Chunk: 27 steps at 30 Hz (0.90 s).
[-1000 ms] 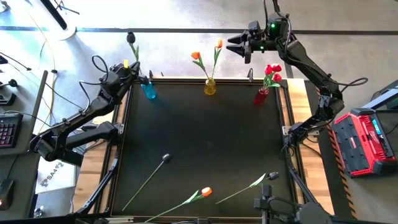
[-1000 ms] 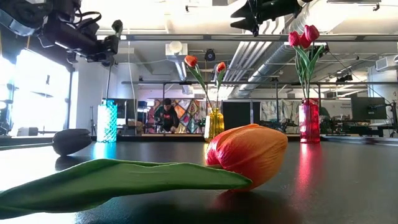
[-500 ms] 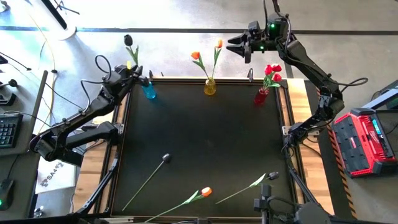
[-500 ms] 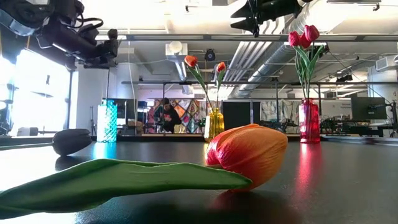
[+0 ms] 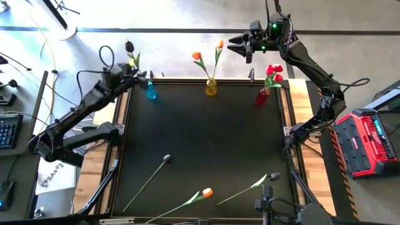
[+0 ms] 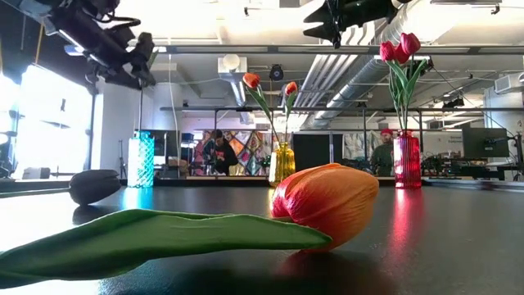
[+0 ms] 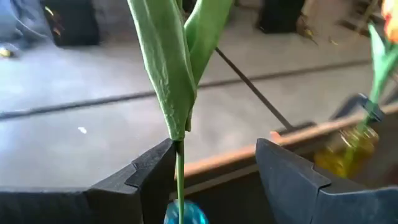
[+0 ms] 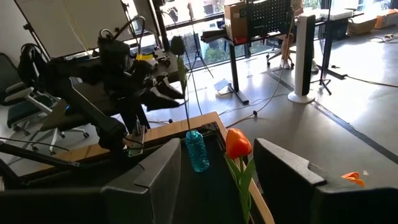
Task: Sort flowers into vase by color
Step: Put the top black flower into the blue vase, then put the bottom black flower into the blue vase
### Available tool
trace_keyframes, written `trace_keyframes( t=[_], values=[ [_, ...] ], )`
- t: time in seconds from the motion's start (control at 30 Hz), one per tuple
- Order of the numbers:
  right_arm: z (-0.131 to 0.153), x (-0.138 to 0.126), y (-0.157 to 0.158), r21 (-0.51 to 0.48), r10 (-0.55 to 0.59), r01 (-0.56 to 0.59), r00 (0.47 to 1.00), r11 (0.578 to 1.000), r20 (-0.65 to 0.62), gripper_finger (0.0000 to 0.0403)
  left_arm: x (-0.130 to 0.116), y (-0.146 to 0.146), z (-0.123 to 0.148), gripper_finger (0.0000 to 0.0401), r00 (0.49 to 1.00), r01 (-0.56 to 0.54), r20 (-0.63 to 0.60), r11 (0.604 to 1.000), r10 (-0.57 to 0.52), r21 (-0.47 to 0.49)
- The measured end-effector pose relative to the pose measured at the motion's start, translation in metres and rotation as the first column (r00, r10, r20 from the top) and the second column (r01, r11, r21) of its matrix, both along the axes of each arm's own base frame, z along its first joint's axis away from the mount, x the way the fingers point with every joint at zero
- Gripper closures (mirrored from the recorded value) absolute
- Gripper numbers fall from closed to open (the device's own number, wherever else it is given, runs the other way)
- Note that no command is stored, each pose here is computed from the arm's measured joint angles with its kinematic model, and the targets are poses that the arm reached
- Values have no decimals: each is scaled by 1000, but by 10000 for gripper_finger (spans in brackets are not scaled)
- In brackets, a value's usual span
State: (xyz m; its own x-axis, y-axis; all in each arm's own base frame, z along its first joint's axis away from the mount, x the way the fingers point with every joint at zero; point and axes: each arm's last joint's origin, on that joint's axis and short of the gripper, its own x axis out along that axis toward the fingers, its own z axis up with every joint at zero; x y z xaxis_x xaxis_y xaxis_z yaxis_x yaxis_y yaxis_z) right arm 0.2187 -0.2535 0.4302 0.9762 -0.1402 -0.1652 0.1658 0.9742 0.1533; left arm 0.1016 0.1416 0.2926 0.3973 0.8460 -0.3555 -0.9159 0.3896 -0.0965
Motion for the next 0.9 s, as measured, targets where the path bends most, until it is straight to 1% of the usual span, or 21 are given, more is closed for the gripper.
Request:
trace_keyframes(
  t=[0.1,0.2,0.47,0.63,0.77,0.83,0.9],
  values=[
    [0,0,0,-3,1,-1,1000,1000,0,213,1,-2,-2,190,998,61,20,997,-60,-56],
    [0,0,0,-6,1,-1,1000,1000,-1,213,3,-5,-6,190,995,94,56,988,-88,-119],
    [0,0,1,17,45,-45,999,999,10,213,9,-17,-13,190,991,133,66,960,-120,-246],
    [0,0,2,38,51,-51,999,998,14,213,10,-23,-6,190,992,122,58,954,-110,-274],
    [0,0,2,59,48,-49,999,997,15,213,10,-27,7,190,990,139,67,951,-125,-277],
    [0,0,2,65,49,-50,999,997,17,213,9,-31,9,190,988,157,44,939,-151,-306],
    [0,0,2,70,49,-50,999,996,15,213,8,-36,6,192,984,174,16,918,-180,-356]
  ],
)
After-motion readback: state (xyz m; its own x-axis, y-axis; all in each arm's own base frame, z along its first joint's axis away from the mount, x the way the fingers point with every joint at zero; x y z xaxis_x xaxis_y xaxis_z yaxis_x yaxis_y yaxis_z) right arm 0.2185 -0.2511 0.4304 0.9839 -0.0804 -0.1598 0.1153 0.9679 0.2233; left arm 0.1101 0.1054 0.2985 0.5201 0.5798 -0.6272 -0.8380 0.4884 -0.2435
